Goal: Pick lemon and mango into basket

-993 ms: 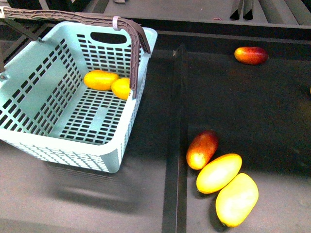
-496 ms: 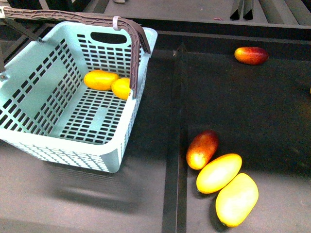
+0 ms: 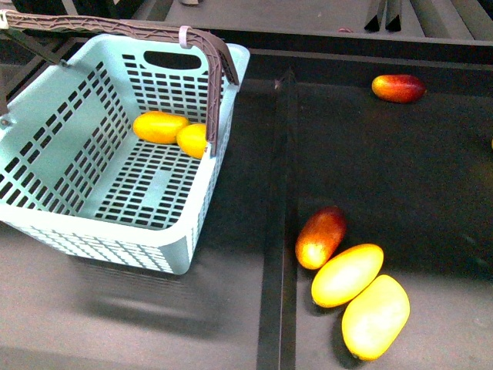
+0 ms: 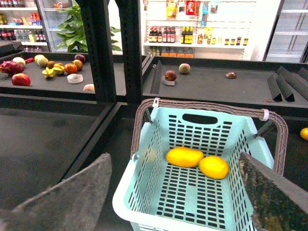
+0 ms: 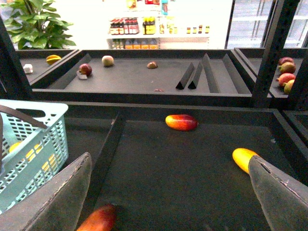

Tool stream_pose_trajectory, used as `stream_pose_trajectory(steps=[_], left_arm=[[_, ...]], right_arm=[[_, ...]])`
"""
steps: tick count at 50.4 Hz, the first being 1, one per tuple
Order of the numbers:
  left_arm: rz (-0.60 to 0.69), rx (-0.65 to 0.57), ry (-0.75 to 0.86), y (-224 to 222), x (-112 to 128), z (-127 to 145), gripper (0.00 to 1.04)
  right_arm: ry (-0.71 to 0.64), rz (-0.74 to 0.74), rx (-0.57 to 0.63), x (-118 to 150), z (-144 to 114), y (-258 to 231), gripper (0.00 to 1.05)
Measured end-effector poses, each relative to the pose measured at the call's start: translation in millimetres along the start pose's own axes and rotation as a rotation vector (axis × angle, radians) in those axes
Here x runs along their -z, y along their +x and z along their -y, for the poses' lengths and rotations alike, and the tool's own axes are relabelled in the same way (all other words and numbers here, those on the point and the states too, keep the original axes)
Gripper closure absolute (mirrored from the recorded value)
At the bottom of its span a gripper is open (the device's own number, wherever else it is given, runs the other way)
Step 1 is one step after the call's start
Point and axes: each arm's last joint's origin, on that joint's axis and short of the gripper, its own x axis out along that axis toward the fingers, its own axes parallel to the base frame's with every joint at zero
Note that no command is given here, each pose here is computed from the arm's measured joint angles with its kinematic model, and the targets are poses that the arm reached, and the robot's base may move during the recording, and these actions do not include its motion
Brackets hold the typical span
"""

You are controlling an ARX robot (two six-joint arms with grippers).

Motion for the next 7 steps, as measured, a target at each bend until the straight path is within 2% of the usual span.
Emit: stream_pose_trajectory(steps=[4, 7], left_arm=[[0.0, 0.0, 0.0, 0.0, 0.0, 0.0, 0.07], [0.0, 0.0, 0.002, 0.0, 0.0, 0.0, 0.07]], right_arm=[[0.0, 0.0, 0.0, 0.0, 0.0, 0.0, 0.09], [0.0, 0.0, 0.0, 0.0, 0.0, 0.0, 0.09]])
